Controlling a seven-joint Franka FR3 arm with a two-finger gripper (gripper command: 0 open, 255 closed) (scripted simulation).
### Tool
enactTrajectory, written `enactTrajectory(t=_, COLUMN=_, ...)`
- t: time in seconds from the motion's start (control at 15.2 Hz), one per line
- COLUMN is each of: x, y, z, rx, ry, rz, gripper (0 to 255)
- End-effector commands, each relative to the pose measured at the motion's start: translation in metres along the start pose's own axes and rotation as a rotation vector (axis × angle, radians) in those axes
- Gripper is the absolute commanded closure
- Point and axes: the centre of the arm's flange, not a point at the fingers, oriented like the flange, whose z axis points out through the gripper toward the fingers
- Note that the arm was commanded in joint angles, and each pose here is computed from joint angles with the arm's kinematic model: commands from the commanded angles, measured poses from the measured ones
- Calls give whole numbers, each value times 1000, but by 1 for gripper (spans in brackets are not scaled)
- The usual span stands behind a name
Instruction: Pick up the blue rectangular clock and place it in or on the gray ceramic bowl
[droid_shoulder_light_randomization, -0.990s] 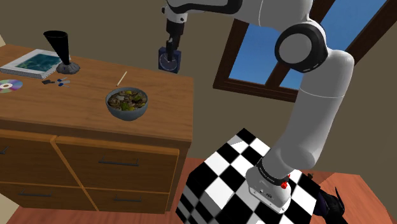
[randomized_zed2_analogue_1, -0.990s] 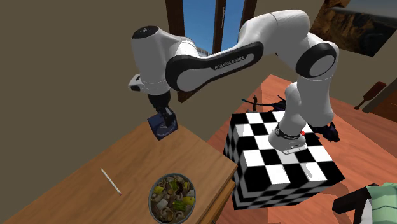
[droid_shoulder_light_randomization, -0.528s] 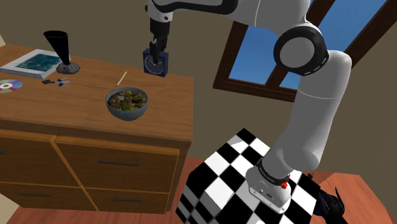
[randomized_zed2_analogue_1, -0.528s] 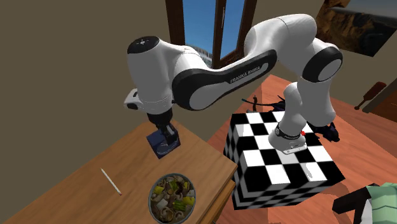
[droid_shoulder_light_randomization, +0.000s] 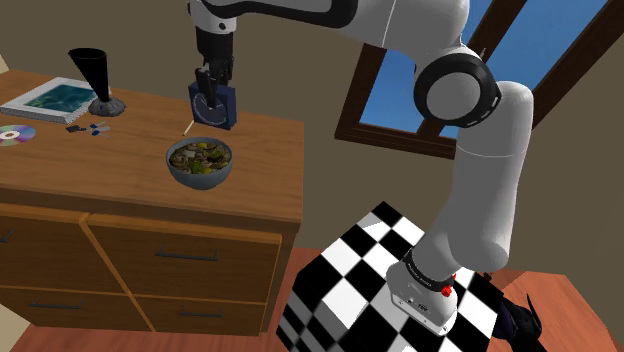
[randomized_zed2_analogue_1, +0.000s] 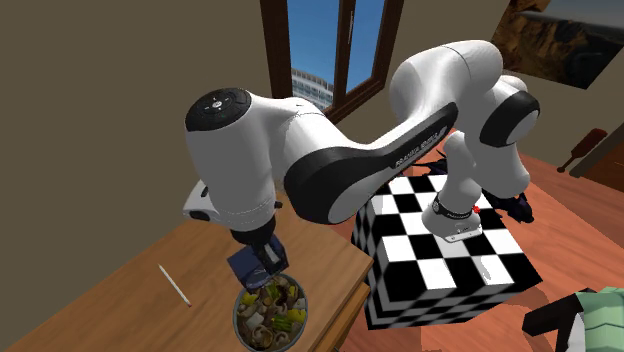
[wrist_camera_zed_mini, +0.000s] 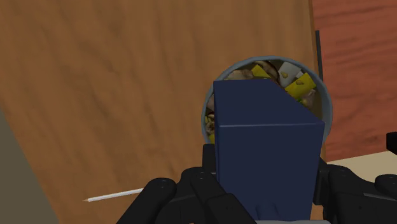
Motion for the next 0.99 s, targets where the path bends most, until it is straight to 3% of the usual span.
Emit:
enactTrajectory(t=0.0, x=12, y=-25, z=-3, rx=0, ry=0, rz=1, gripper=255)
enactTrajectory(t=0.13, x=21, y=-43, z=-5, rx=0, ry=0, rz=1, gripper=255)
enactTrajectory(t=0.92, x=21, y=-43, z=58, rx=0, ry=0, rz=1, gripper=255)
